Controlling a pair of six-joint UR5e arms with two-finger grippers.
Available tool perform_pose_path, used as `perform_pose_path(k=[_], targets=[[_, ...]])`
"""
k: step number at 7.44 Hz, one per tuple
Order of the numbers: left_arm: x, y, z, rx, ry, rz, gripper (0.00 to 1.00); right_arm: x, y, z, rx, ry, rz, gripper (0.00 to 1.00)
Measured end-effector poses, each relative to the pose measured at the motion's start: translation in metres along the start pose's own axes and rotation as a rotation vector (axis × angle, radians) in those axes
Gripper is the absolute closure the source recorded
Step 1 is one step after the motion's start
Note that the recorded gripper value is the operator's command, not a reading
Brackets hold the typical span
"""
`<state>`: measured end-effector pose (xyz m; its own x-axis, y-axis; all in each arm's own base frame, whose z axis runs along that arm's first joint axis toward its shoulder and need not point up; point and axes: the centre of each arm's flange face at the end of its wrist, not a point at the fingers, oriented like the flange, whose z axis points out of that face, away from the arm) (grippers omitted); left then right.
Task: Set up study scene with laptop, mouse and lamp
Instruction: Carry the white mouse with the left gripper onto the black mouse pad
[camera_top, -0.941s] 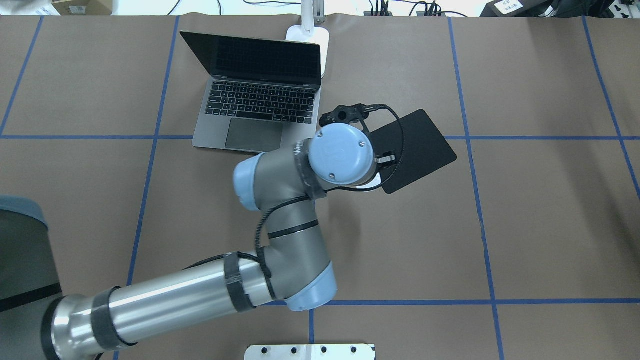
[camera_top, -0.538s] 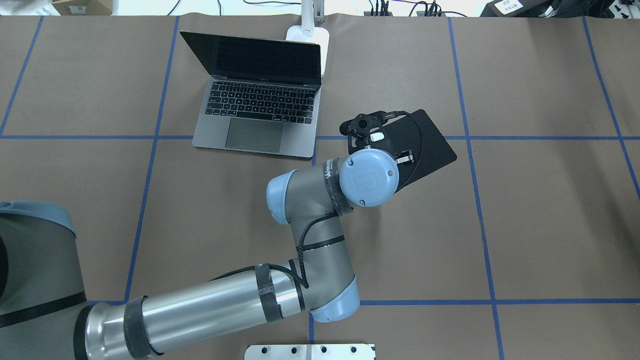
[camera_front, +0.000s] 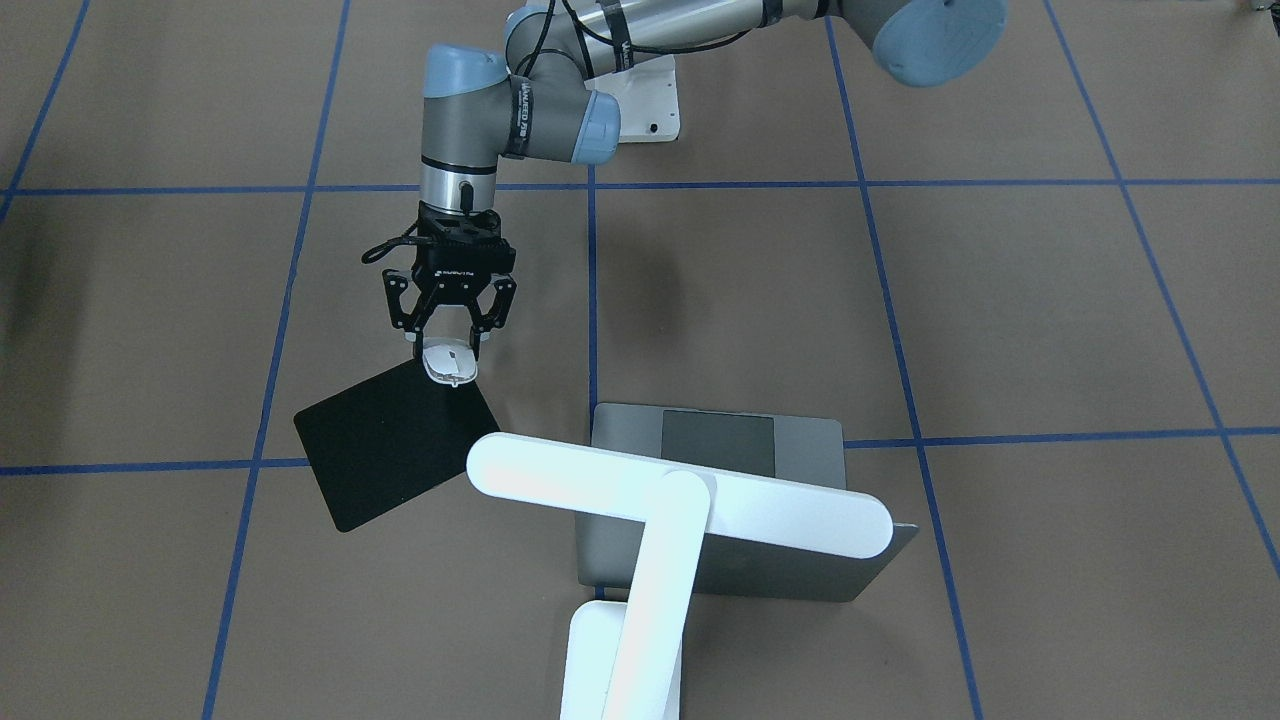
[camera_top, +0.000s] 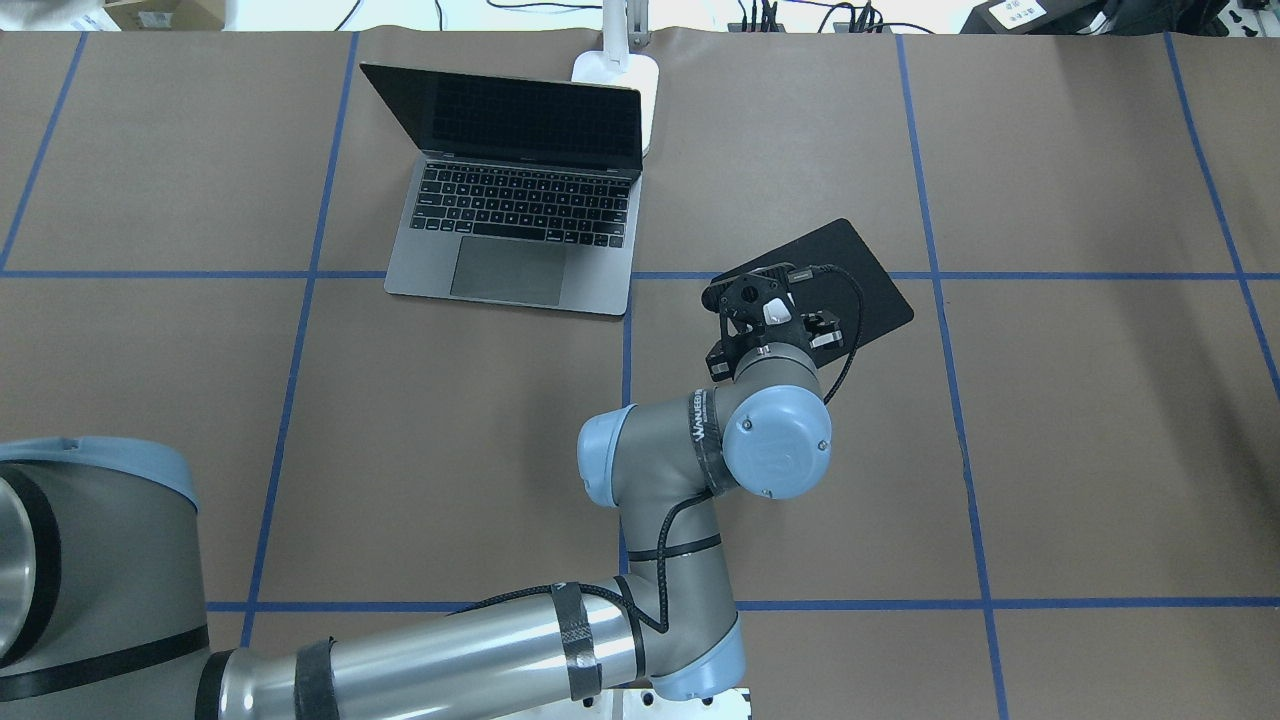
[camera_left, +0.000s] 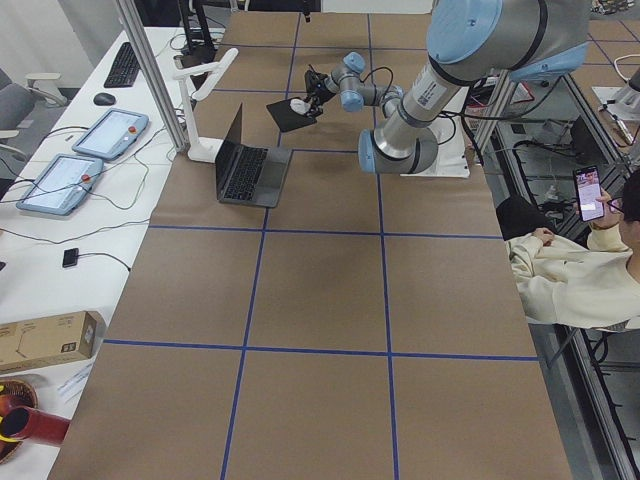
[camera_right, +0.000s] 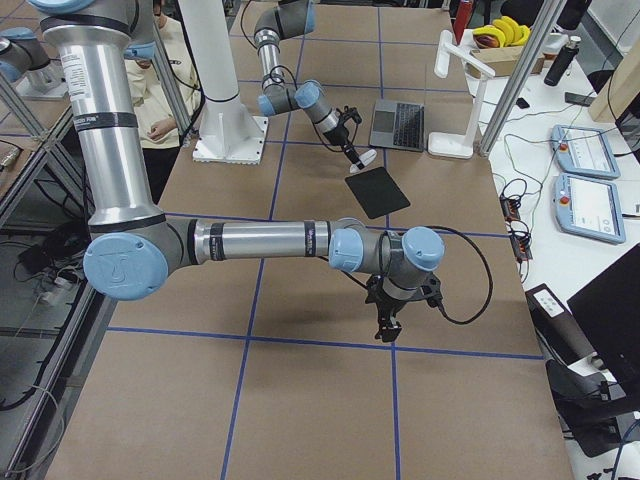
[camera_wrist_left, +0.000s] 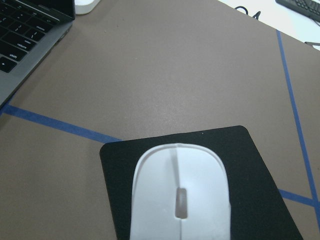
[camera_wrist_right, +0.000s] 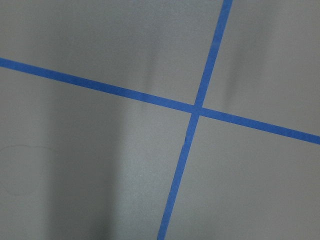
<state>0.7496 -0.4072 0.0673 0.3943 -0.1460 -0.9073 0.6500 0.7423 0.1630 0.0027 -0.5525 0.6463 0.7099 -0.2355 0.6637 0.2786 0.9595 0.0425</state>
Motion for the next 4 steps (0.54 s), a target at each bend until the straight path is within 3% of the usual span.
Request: perform_pose_path(k=[4], targets=[[0.016,0.001,-0.006,0.021,0.016,0.002,0.08,0.006,0.0,-0.008,0.035,0.01,-0.004,0.0]])
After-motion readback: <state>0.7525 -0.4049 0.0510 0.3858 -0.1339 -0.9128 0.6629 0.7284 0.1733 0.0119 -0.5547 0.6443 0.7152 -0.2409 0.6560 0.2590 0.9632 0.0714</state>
